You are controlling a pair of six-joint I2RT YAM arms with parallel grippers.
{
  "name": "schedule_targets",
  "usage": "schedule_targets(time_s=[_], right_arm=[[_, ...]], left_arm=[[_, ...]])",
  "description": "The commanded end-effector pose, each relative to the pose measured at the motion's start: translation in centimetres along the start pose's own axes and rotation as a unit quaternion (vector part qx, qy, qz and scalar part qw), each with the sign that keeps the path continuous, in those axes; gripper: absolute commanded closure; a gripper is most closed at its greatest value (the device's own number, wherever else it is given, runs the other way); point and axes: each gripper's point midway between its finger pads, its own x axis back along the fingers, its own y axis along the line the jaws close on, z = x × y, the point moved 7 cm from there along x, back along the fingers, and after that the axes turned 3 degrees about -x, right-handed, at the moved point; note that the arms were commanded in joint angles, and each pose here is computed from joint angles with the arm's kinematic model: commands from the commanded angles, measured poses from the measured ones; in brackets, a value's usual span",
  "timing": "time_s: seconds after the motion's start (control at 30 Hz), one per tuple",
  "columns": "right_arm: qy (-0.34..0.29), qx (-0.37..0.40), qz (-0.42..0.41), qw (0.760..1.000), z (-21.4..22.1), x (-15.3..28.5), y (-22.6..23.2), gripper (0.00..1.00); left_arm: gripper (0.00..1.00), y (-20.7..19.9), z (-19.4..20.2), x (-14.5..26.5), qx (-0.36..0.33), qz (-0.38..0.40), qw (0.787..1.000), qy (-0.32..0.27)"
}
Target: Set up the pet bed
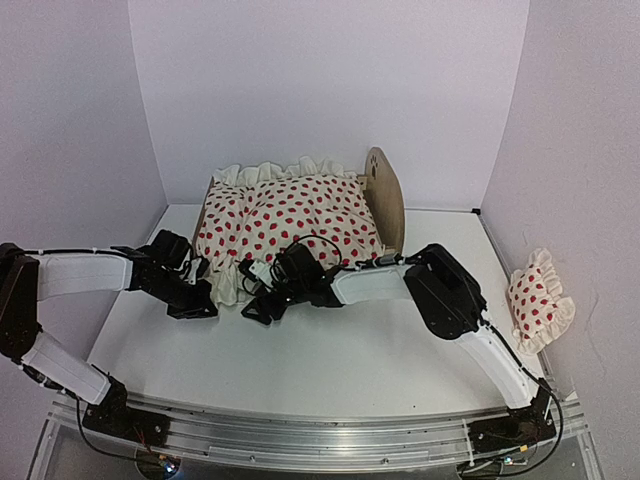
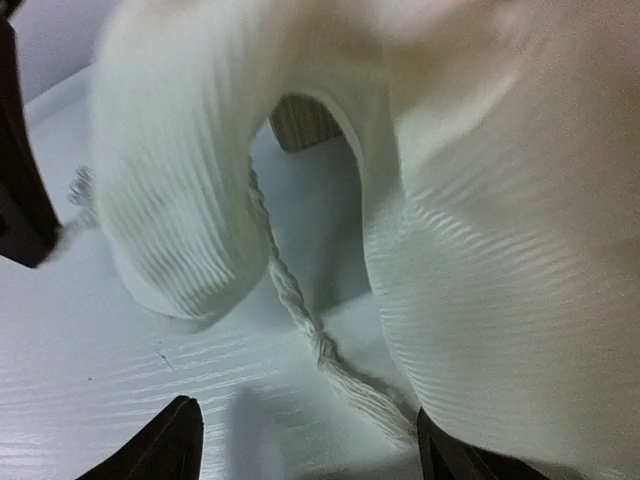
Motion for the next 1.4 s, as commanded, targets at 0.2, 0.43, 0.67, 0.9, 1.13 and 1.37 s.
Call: schedule_targets(time_s=[0.2, 0.43, 0.67, 0.9, 1.13, 1.37], right_arm=[[0.068, 0.016, 0.044, 0.997, 2.7, -3.5, 0.1, 0.45], [0.109, 0.007, 0.056, 0.992, 4.4, -0.7, 0.9, 0.98], [0.069, -0.022, 0.059, 0.996, 0.2, 3.8, 2.4, 1.0], [0.046, -0.033, 0.069, 0.996, -1.5, 6.3, 2.8, 1.0], [0.076, -0.079, 0.095, 0.989, 1.4, 9.0, 2.0, 1.0], [0.094, -0.136, 0.123, 0.979, 3.7, 10.4, 1.1, 1.0]], left_arm=[[1.0, -1.7, -1.3, 3.1, -0.031, 0.029, 0.998, -0.038], [1.0, -0.4, -2.2, 4.4, -0.05, -0.018, 0.997, -0.051], [1.0, 3.6, -7.8, 6.3, -0.186, -0.118, 0.97, -0.106], [1.0, 6.8, -7.5, 5.6, -0.396, -0.197, 0.895, -0.061], [1.0, 10.5, -6.7, 4.3, -0.439, -0.219, 0.871, -0.033], [1.0, 10.9, -6.6, 2.6, -0.425, -0.197, 0.883, -0.026]])
